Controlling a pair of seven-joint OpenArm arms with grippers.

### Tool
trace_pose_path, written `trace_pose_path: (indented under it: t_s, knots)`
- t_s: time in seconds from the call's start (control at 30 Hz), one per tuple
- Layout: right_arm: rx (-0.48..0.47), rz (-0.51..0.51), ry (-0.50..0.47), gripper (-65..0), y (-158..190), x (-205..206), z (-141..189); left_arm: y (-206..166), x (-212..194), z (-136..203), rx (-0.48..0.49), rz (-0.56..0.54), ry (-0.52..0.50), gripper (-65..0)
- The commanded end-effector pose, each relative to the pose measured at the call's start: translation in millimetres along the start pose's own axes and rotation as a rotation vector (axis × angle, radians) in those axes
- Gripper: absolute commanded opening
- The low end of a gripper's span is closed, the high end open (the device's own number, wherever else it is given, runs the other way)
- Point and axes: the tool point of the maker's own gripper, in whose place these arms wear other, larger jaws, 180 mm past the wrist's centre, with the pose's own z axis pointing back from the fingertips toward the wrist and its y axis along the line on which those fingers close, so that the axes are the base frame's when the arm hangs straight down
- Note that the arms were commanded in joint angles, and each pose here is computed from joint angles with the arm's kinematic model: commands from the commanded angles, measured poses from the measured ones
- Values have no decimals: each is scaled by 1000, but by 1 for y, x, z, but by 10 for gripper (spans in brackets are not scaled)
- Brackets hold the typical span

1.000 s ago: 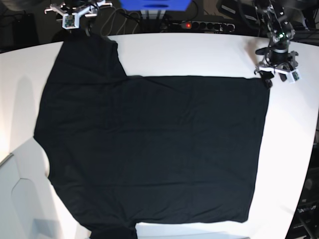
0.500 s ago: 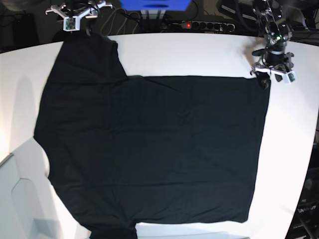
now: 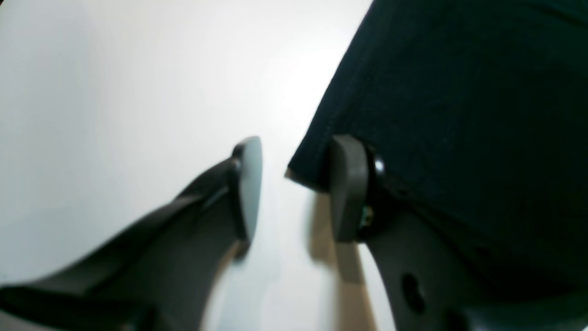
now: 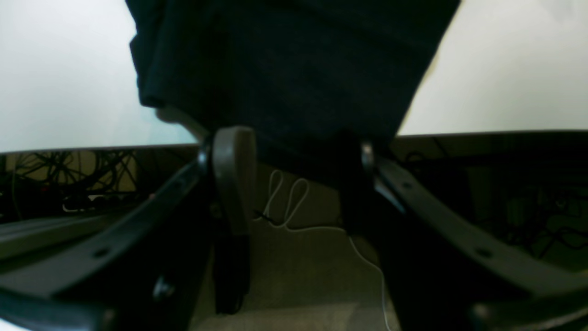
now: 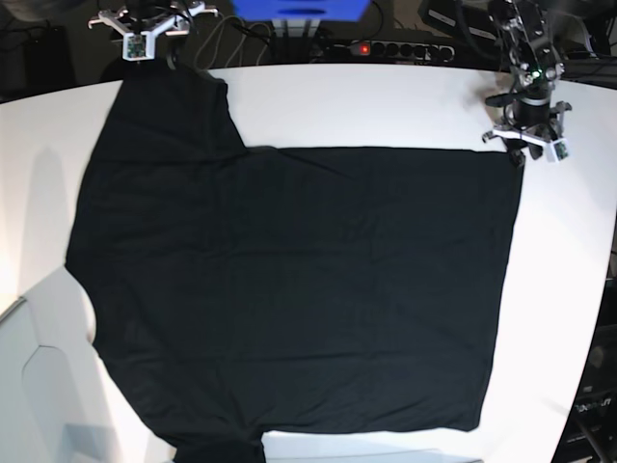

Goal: Fold the T-shirt properly
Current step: 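Lower the left gripper onto the shirt hem corner and pinch it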

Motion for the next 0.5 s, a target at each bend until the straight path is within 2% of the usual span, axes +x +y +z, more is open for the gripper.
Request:
trace_pose_path:
  t_s: [0.0,0.13,0.27,0.33,0.43,0.47]
  knots:
    - [3,3,-19,-358,0,4,4,3,9,-1,0,-9,-26,-414]
    - [4,2,-19,-358,0,4,4,6,2,-6,7,1,-5,-433]
    - [4,2,-17,-358,0,4,5,-9,-4,-8,-83,-19,9,-515]
    - [4,2,-17,-358,0,4,5,-16,-4,-7,-119,-30,9,-519]
    - [4,2,-17,-358,0,4,5,-15,-6,-6,-116,-26,13,-525]
    - [4,2,-19,-358,0,4,4,-16,-7,-5,-117,-26,13,-547]
